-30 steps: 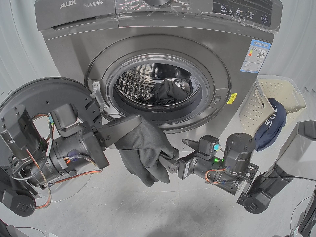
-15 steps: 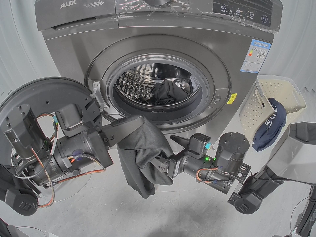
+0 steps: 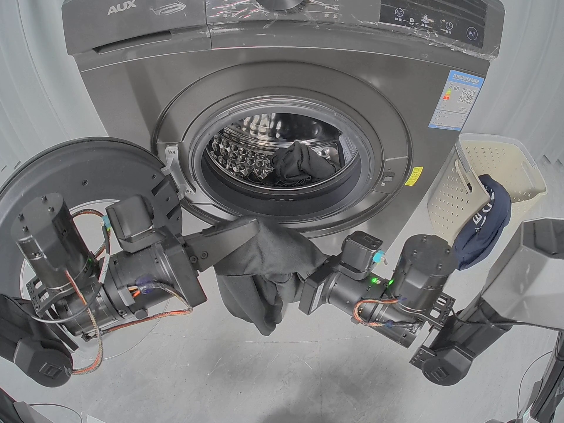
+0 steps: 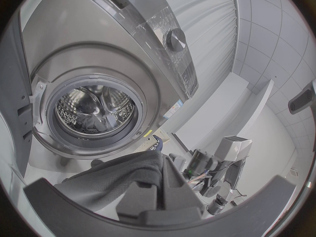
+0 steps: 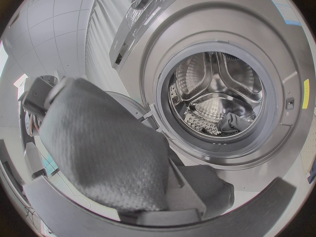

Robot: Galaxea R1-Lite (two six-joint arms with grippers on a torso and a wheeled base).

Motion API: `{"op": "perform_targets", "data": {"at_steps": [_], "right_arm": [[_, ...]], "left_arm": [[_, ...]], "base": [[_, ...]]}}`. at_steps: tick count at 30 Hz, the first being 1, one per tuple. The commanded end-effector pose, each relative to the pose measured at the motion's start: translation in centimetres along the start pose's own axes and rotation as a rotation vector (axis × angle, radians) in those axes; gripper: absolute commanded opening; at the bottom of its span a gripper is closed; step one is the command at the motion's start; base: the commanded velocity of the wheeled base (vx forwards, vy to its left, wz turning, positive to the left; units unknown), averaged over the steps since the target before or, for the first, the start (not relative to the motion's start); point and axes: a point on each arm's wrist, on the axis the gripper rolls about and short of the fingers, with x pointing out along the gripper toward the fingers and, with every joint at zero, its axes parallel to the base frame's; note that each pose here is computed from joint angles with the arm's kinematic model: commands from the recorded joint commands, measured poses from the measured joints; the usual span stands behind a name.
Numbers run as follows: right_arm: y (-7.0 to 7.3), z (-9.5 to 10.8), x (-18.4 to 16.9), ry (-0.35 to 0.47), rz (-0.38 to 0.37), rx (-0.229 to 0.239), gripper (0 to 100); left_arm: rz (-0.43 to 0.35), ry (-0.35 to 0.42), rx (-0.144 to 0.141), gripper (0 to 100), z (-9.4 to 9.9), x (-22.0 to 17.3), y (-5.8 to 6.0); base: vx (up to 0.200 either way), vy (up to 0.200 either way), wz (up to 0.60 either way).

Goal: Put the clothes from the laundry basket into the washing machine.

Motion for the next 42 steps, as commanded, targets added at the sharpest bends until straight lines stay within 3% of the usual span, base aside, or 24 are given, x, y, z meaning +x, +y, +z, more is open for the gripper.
{"op": "perform_targets", "data": {"at_steps": [1, 3, 4, 6, 11, 16, 21, 24, 33, 35, 38, 42], "right_arm": [[1.3, 2.3, -2.1, -0.033, 0.03, 0.003, 0], [1.8, 2.8, -2.8, -0.038, 0.04, 0.004, 0], [1.9, 3.0, -3.0, -0.041, 0.045, 0.005, 0], [2.3, 3.2, -3.4, -0.043, 0.053, 0.006, 0], [2.6, 3.9, -4.5, -0.05, 0.063, 0.005, 0], [1.7, 4.0, -4.6, -0.045, 0.014, 0.002, 0], [0.7, 4.1, -3.9, -0.043, -0.043, 0.001, 0], [0.3, 4.1, -3.2, -0.046, -0.089, -0.001, 0], [0.1, 3.6, -1.8, -0.056, -0.1, 0.002, 0], [0.1, 3.6, -1.7, -0.055, -0.102, 0.002, 0], [0.5, 3.8, -1.6, -0.066, -0.092, 0.007, 0], [0.5, 3.8, -1.6, -0.067, -0.092, 0.01, 0]], "left_arm": [[0.005, 0.032, -0.013, 0, -0.7, 0.7, 0.6], [-0.004, 0.048, -0.018, 0, -1.0, 1.0, 0.8], [-0.007, 0.054, -0.02, 100, -1.1, 1.1, 0.9], [-0.003, 0.057, -0.024, 100, -1.1, 1.5, 1.2], [0.119, 0.094, -0.047, 100, -3.1, 2.8, 3.6], [0.15, 0.041, -0.03, 100, -2.8, 2.6, 4.8], [0.14, 0.028, -0.017, 100, -2.9, 1.9, 4.3], [0.123, 0.03, 0.016, 100, -2.9, 0.8, 3.4], [0.04, 0.16, 0.065, 100, -6.3, 0.3, 1.3], [0.04, 0.164, 0.067, 100, -6.4, 0.5, 1.4], [0.06, 0.196, 0.111, 100, -7.8, 1.9, 2.5], [0.058, 0.163, 0.134, 100, -8.6, 3.3, 3.6]], "base": [[0.0, 0.0, 0.0], [0.0, 0.0, 0.0], [0.0, 0.0, 0.0], [0.0, 0.0, 0.0], [0.0, 0.0, 0.0], [0.0, 0.0, 0.0], [0.0, 0.0, 0.0], [0.0, 0.0, 0.0], [0.0, 0.0, 0.0], [0.0, 0.0, 0.0], [0.0, 0.0, 0.0], [0.0, 0.0, 0.0]]}}
